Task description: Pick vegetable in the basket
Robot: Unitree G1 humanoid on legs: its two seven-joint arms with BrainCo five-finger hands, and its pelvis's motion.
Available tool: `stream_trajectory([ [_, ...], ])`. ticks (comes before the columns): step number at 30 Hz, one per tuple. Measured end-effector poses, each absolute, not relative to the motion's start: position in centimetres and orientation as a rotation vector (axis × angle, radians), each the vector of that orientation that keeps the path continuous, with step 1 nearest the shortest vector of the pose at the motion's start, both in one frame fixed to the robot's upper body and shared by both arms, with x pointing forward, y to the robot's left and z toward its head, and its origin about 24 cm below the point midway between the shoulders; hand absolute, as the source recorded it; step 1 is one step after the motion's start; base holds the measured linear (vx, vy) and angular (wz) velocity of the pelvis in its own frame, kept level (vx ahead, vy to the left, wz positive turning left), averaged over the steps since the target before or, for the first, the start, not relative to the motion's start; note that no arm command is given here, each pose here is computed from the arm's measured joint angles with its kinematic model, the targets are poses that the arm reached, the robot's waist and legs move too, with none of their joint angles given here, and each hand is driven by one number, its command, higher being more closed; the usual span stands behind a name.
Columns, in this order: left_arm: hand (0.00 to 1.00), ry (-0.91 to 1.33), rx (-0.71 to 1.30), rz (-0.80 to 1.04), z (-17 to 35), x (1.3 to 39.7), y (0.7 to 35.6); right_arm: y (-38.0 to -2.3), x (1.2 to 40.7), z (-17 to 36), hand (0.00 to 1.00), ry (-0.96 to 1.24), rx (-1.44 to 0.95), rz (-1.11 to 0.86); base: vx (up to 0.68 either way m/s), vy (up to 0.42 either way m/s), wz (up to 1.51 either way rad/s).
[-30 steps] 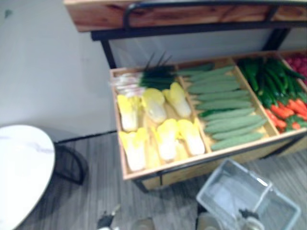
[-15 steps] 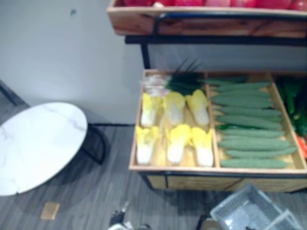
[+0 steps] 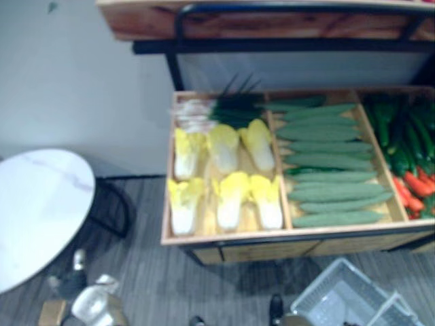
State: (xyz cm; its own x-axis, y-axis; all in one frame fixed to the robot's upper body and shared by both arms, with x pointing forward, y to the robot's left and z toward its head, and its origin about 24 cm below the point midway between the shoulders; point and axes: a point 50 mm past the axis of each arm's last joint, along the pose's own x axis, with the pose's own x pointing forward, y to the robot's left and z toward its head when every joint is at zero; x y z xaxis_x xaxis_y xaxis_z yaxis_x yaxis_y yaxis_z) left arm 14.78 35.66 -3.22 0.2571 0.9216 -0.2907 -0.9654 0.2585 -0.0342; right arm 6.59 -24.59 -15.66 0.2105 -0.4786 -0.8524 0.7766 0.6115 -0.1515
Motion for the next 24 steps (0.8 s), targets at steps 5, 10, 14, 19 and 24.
stream_trajectory([
  [5,0.00,-0.029,-0.142,1.245,2.4,18.5,34.8,-24.5,6.6,-15.7,1.00,1.045,0.325,-0.891,-0.03,-0.005,0.07],
  [10,0.00,-0.167,0.061,1.054,6.1,21.7,30.9,-24.8,5.6,-15.7,1.00,1.054,0.302,-0.899,-0.05,0.015,-0.01],
  [14,0.00,-0.167,0.148,0.774,6.0,24.1,25.5,-25.6,4.7,-15.6,1.00,1.055,0.312,-0.944,0.02,0.002,0.14],
  [19,0.00,-0.105,0.249,0.372,4.1,25.7,17.9,-25.5,4.8,-15.6,1.00,1.043,0.324,-0.943,0.00,-0.016,0.08],
  [24,0.00,-0.034,0.332,0.193,2.4,25.7,14.6,-25.1,3.9,-15.7,1.00,1.045,0.348,-0.975,-0.01,-0.019,0.07],
])
